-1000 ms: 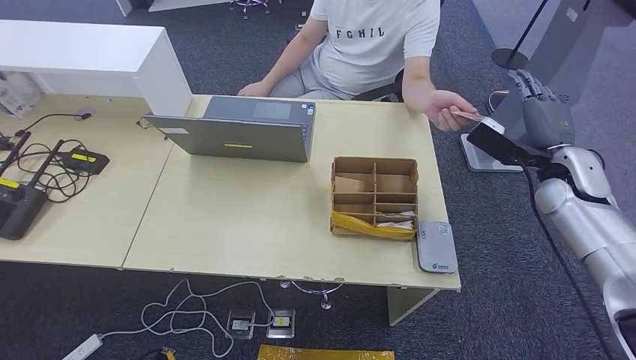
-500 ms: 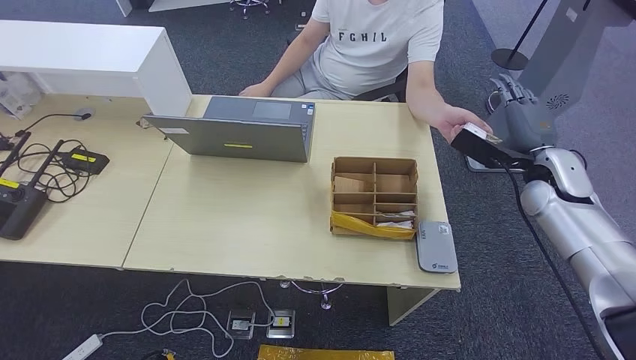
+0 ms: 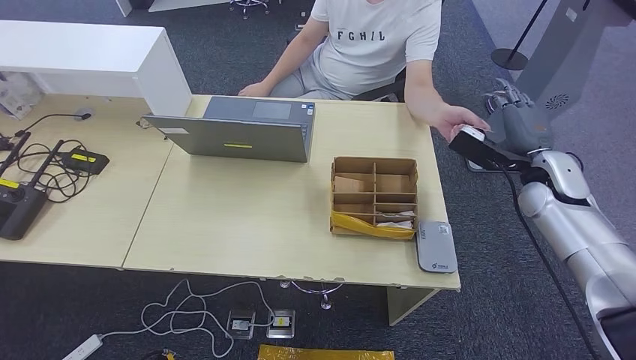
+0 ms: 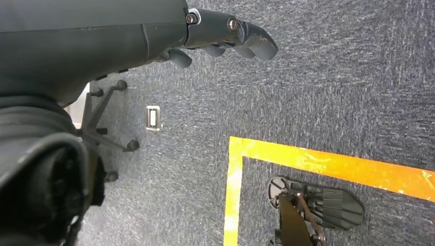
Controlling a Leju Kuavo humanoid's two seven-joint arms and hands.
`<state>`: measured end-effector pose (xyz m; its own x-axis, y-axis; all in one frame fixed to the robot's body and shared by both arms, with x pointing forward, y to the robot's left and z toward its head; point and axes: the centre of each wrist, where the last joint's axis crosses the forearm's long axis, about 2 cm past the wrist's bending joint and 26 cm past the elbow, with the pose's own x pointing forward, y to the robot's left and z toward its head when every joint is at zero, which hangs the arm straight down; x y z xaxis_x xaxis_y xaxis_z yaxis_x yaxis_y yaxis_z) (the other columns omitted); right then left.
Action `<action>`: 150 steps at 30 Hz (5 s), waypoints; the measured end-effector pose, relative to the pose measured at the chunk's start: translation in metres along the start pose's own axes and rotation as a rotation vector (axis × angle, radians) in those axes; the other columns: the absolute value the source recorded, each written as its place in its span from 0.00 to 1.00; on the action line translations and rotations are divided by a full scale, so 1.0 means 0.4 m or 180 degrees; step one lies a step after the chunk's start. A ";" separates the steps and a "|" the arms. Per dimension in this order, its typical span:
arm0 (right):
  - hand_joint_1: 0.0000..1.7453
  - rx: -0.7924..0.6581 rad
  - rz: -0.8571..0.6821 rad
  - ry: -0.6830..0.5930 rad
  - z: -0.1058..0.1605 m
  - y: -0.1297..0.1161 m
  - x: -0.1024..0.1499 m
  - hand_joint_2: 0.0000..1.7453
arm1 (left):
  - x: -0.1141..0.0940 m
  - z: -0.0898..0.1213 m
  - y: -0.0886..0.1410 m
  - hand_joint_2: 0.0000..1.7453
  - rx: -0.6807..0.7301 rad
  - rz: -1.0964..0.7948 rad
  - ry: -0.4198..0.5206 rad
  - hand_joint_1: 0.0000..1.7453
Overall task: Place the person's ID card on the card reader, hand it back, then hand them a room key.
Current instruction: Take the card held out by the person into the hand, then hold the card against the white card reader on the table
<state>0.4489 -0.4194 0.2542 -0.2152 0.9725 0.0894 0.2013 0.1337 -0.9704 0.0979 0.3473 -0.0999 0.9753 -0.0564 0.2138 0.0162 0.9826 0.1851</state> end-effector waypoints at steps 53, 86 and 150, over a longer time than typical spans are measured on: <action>1.00 0.0362 0.0106 0.0191 0.207 0.081 -0.046 1.00 | -0.023 0.000 -0.001 0.00 0.0036 0.0077 0.0054 0.00; 1.00 0.0765 -0.0171 -0.0163 0.376 0.134 0.052 1.00 | -0.023 0.001 -0.007 0.00 0.0145 0.0091 0.0150 0.00; 1.00 0.1266 -0.0430 -0.0260 0.416 0.297 0.146 1.00 | -0.021 0.003 -0.025 0.00 0.0078 0.0006 0.0088 0.00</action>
<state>0.3012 -0.3784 0.1067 -0.2927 0.9307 0.2192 -0.2148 0.1594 -0.9636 0.0894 0.3375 -0.1025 0.9810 -0.0492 0.1876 0.0092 0.9781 0.2082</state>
